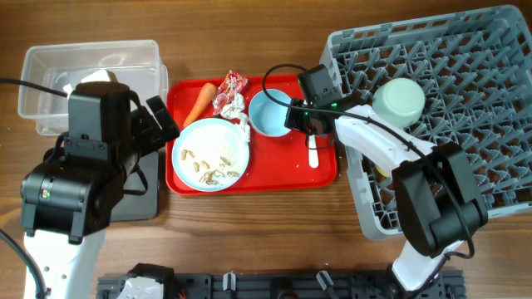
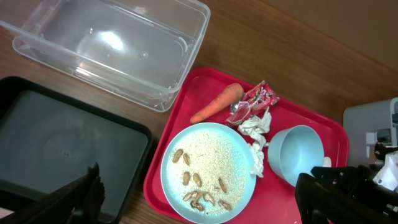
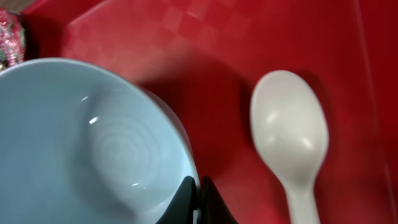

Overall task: Sort waste into correct bins and load items into the dishwasher rack
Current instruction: 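Grasp the light-blue bowl on the red tray with the right gripper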

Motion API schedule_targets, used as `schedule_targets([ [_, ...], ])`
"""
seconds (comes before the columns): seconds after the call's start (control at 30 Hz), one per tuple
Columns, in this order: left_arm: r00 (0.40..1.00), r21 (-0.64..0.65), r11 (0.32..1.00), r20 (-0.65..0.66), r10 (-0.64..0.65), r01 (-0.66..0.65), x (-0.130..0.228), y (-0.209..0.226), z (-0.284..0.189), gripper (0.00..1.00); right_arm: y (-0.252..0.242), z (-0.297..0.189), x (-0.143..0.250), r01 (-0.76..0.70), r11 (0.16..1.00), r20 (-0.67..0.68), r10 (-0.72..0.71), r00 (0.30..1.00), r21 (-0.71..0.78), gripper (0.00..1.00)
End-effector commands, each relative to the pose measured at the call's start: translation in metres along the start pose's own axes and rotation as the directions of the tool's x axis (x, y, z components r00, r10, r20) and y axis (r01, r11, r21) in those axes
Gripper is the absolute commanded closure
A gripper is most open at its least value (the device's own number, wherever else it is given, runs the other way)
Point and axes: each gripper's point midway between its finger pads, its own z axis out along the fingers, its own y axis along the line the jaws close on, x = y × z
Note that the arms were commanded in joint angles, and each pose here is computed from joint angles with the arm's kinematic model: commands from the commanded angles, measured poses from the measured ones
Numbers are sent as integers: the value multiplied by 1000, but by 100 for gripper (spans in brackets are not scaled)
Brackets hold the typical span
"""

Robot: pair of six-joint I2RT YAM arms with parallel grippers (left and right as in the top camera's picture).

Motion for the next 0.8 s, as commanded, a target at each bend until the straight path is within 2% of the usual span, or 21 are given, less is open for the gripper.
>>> schedule_targets([
  [0.0,1000,-13,1000,16,-14,15,-4,2,-1,0,-18,-2,-8,-10,996,48,6,999,91,96],
  [0.13,1000,-13,1000,16,-14,15,-4,2,-1,0,-5,-23,-20,75,996,98,-80,992,54,96],
  [0.27,1000,-13,1000,16,-14,15,-4,2,-1,0,4,-77,-45,141,987,243,-156,957,75,96],
  [0.37,1000,-13,1000,16,-14,15,-4,2,-1,0,-5,-151,-72,111,980,444,-175,879,166,96],
  [0.43,1000,-13,1000,16,-14,15,-4,2,-1,0,-12,-192,-84,107,966,540,-221,812,234,96],
  [0.5,1000,-13,1000,16,-14,15,-4,2,-1,0,-32,-232,-95,45,935,620,-268,737,351,96],
  [0.53,1000,-13,1000,16,-14,15,-4,2,-1,0,-59,-267,-100,-76,875,672,-308,673,477,96],
  [0.57,1000,-13,1000,16,-14,15,-4,2,-1,0,-71,-281,-101,-133,837,686,-331,648,530,96],
  [0.63,1000,-13,1000,16,-14,15,-4,2,-1,0,-104,-317,-101,-309,700,707,-392,589,645,96],
  [0.77,1000,-13,1000,16,-14,15,-4,2,-1,0,-136,-339,-101,-400,495,628,-484,610,771,96],
])
